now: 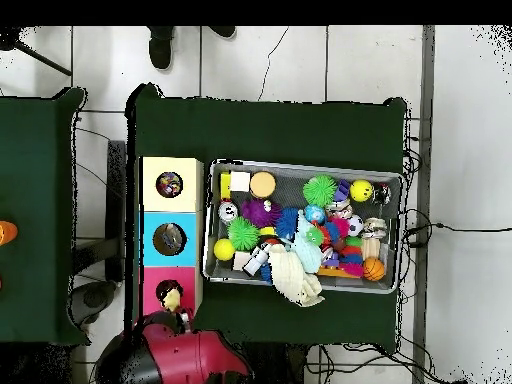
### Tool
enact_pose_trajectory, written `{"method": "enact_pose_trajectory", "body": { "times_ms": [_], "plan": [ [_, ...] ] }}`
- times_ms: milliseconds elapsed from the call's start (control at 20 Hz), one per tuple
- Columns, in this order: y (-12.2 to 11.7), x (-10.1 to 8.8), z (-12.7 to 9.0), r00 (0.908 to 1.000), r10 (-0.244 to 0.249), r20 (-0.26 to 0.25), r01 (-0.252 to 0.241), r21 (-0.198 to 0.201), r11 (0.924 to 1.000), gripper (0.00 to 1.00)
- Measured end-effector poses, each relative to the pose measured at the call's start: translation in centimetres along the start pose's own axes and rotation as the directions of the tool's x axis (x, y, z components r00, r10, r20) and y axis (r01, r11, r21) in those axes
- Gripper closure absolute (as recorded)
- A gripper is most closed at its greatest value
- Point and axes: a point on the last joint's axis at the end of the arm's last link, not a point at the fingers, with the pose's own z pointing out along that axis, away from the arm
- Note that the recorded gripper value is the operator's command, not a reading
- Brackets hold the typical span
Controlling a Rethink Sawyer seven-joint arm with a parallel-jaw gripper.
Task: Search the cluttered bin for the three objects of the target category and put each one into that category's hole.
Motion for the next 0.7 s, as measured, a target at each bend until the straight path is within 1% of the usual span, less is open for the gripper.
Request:
{"method": "enact_pose_trajectory", "body": {
  "times_ms": [100,150,200,350,700],
  "plan": [
    [-0.1,0.1,0.6,0.9999,0.003,0.011,-0.003,0.004,1.0,1.0],
    [-0.2,0.3,1.5,0.9998,0.004,0.019,-0.004,0.007,1.0,1.0],
    [-0.2,0.4,1.8,0.9998,0.004,0.02,-0.004,0.008,1.0,1.0],
    [-0.1,0.4,2.0,0.9995,0.002,0.033,-0.002,0.012,0.9999,1.0],
    [0.0,0.5,1.9,0.9993,-0.006,0.036,0.005,0.022,0.9997,1.0]
  ]
}}
